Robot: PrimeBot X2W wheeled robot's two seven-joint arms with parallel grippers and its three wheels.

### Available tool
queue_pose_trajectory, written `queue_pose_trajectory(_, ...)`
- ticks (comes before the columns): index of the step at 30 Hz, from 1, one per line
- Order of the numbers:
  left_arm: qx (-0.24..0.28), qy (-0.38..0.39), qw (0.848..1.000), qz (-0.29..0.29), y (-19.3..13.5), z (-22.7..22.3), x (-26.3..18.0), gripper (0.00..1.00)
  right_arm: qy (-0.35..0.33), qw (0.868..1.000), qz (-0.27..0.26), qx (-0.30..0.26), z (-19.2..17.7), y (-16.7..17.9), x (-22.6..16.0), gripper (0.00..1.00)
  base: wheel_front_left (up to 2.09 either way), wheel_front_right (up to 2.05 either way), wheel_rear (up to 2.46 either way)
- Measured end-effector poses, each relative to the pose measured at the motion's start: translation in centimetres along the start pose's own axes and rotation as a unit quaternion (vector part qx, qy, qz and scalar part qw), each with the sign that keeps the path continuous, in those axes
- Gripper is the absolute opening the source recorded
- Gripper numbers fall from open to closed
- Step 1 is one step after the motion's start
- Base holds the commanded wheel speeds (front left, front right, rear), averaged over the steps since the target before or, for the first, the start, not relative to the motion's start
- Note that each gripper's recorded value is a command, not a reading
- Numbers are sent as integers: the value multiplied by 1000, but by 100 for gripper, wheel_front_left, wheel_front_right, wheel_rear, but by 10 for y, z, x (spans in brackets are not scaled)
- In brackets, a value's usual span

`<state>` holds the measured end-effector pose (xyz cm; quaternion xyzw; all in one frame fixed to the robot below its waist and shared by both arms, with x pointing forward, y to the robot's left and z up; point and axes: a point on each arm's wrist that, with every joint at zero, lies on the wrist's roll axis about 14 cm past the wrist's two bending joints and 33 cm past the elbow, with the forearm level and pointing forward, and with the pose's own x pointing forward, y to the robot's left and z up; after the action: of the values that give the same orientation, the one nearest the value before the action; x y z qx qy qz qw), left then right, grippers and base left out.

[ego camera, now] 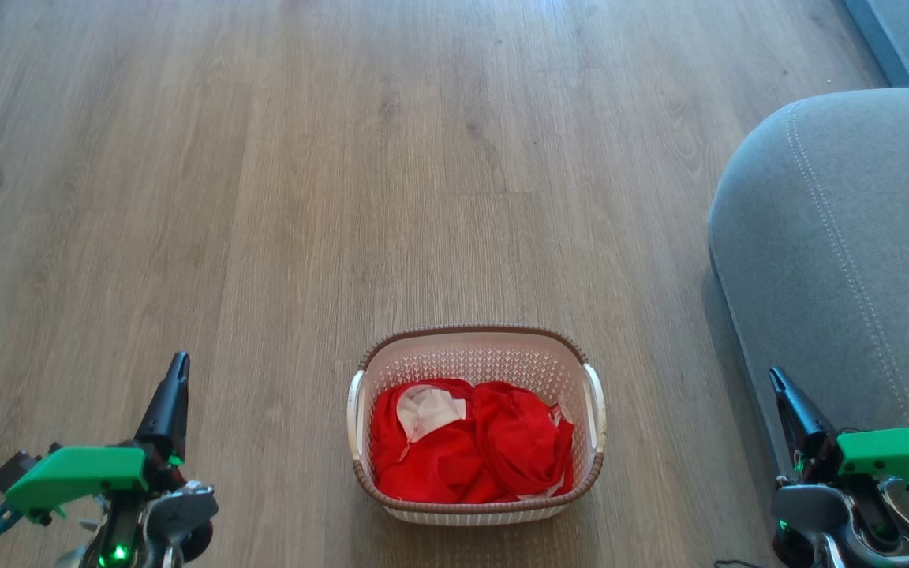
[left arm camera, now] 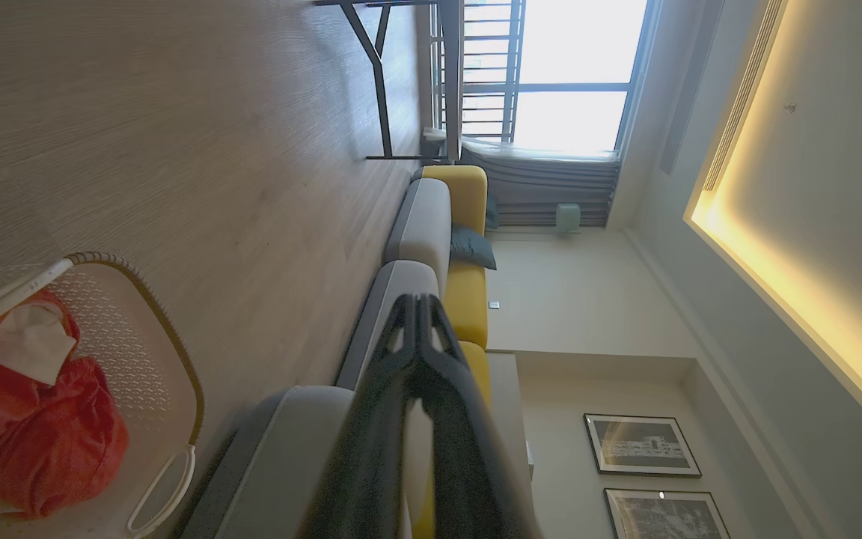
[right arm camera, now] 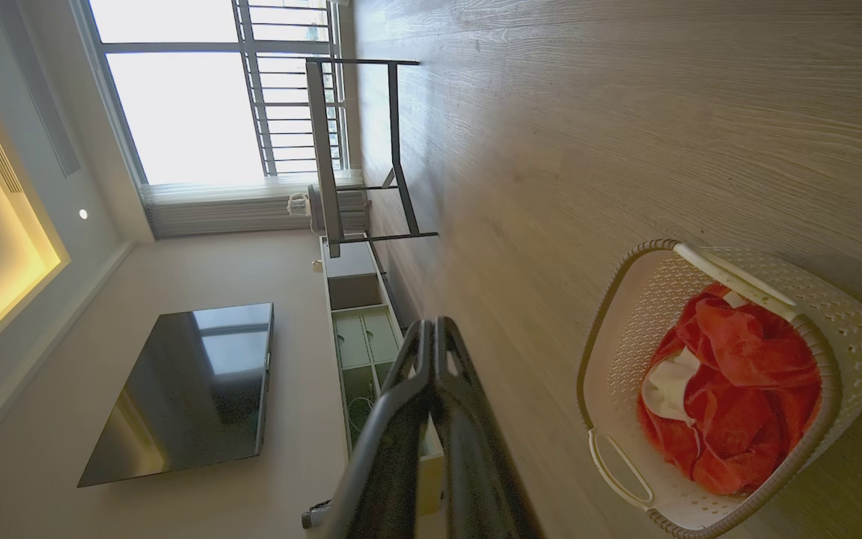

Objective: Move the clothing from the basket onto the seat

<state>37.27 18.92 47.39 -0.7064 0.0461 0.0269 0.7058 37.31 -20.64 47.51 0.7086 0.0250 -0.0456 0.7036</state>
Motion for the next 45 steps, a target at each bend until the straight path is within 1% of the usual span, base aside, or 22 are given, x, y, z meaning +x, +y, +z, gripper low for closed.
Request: queue_pose_trajectory(45,0,0,1000,0,0,0,0,0,0,1000,0,0,0,0,0,0,0,0,0)
